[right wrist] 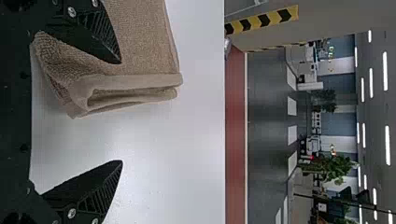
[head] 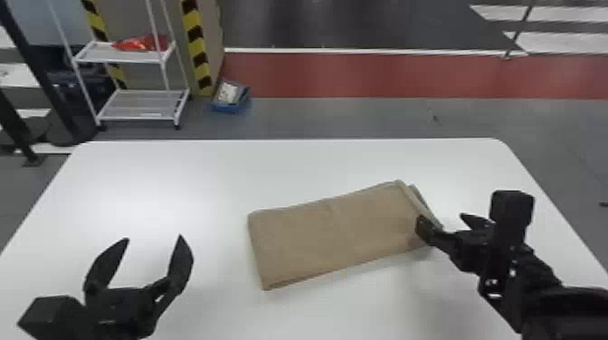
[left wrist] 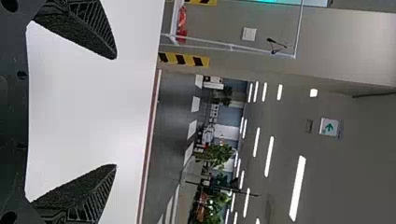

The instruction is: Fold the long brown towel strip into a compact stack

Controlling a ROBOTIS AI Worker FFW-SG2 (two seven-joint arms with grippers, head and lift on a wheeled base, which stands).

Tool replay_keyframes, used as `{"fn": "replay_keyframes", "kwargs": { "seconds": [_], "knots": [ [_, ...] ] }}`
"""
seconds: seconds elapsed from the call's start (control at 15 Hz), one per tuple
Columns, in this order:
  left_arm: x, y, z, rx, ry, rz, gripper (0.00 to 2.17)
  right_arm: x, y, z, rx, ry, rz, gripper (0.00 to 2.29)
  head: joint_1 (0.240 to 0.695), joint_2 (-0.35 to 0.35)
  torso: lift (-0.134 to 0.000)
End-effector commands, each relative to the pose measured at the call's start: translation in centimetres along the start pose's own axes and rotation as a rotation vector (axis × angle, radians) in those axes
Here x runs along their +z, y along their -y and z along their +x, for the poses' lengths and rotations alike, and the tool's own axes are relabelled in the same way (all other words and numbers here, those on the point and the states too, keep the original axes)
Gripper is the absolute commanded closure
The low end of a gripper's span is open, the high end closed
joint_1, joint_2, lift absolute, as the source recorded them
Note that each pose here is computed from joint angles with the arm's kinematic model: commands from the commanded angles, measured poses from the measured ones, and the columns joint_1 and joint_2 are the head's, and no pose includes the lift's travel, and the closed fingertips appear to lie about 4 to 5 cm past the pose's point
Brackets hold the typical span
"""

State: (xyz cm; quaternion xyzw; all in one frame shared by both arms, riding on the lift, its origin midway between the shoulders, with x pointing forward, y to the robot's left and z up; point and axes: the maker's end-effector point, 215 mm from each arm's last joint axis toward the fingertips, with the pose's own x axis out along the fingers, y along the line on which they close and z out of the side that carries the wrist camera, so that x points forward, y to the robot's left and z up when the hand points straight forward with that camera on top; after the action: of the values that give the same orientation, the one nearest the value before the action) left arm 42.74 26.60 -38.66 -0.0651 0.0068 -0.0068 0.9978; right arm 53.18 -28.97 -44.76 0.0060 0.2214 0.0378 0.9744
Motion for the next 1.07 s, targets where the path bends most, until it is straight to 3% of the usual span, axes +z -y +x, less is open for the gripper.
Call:
{"fn": "replay_keyframes", "kwargs": {
  "seconds": [0.0,0.07,0.2,0.4,0.47,0.73,1.0],
  "knots": [
    [-0.2,0.1,0.2,-0.003,-0.005,-0.001,0.04,-1.6,0.1,0.8,0.005,-0.017,0.003,0.25,0.695,-0.027,-0.121],
    [-0.2,0.1,0.3,-0.003,-0.003,-0.001,0.04,-2.0,0.2,1.2,0.003,-0.020,0.004,0.29,0.695,-0.028,-0.121],
    [-0.2,0.2,0.4,-0.005,-0.003,-0.002,0.04,-2.5,-0.6,1.5,0.027,-0.017,0.004,0.61,0.695,-0.029,-0.121],
    [-0.3,0.0,0.4,-0.002,-0.004,-0.003,0.04,-1.1,-1.3,1.3,0.043,0.047,0.014,1.37,0.695,-0.022,-0.121],
    [-0.5,0.1,0.4,-0.003,-0.007,-0.006,0.04,-0.8,-1.3,1.2,0.044,0.058,0.013,1.51,0.695,-0.020,-0.121],
    [-0.9,-0.1,0.3,-0.001,-0.013,-0.006,0.04,-0.6,-1.2,1.0,0.043,0.062,0.014,1.70,0.695,-0.012,-0.121],
    [-1.0,-0.3,0.1,0.000,-0.013,-0.010,0.04,-0.4,-1.0,0.8,0.039,0.066,0.014,1.70,0.695,-0.013,-0.121]
  ]
}}
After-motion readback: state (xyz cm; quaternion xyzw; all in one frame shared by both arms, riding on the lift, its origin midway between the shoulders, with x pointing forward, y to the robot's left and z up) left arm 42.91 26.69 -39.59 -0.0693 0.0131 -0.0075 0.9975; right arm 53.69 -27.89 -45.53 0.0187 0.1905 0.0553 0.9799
